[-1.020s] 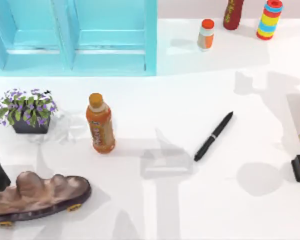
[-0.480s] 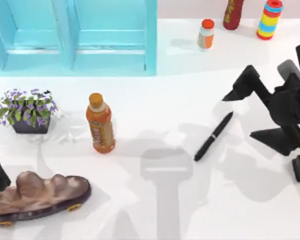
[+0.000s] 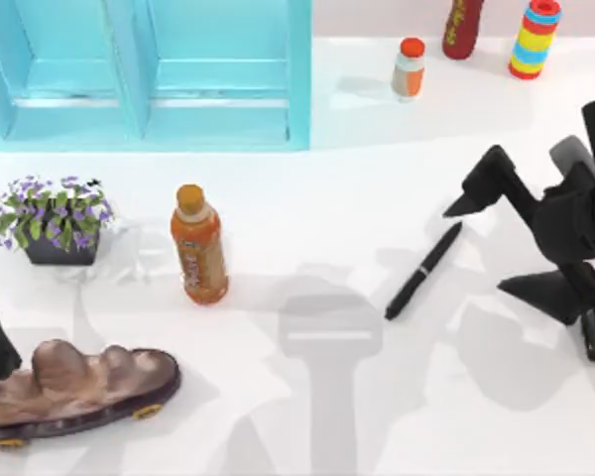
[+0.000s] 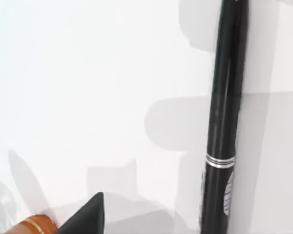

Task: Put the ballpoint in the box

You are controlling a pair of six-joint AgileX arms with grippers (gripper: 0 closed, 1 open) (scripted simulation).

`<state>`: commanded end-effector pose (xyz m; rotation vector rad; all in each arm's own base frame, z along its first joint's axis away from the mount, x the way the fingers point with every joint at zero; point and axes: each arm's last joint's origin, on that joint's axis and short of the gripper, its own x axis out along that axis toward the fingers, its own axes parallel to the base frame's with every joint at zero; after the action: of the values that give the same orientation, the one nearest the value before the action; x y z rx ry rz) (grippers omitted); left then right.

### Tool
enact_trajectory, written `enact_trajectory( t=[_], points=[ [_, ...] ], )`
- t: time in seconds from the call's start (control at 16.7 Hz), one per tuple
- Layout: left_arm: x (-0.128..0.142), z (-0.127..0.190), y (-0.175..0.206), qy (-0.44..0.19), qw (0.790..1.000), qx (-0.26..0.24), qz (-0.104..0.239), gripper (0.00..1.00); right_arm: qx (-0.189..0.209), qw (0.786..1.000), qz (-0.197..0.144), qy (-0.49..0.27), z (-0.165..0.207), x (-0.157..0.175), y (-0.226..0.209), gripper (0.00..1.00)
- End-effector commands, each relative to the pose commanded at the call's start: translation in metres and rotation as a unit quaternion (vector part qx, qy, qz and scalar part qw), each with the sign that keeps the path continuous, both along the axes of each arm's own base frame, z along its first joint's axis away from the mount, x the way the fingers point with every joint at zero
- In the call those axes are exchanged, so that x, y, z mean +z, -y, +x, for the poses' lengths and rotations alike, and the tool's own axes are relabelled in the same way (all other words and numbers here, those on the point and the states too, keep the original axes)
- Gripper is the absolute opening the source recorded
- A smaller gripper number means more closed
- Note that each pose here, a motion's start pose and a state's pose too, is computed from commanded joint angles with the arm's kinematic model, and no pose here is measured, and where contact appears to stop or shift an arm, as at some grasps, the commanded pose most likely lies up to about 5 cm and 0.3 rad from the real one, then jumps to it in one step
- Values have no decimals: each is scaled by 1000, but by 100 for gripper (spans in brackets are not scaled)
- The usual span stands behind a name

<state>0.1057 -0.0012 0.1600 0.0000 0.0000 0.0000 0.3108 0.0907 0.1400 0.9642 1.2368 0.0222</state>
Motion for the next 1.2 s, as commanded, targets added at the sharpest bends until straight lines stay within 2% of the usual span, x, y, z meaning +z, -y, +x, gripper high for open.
enact_trajectory(
  t=[0.24,0.72,1.02,1.2],
  points=[
    [0,0,0,0,1000,0,0,100,0,1000,1,0,16,-9,-21,100],
    [0,0,0,0,1000,0,0,100,0,1000,0,-1,36,-73,-47,100],
    [0,0,0,0,1000,0,0,100,0,1000,0,-2,36,-79,-47,100],
    [0,0,0,0,1000,0,0,100,0,1000,0,-2,36,-79,-47,77]
  ],
)
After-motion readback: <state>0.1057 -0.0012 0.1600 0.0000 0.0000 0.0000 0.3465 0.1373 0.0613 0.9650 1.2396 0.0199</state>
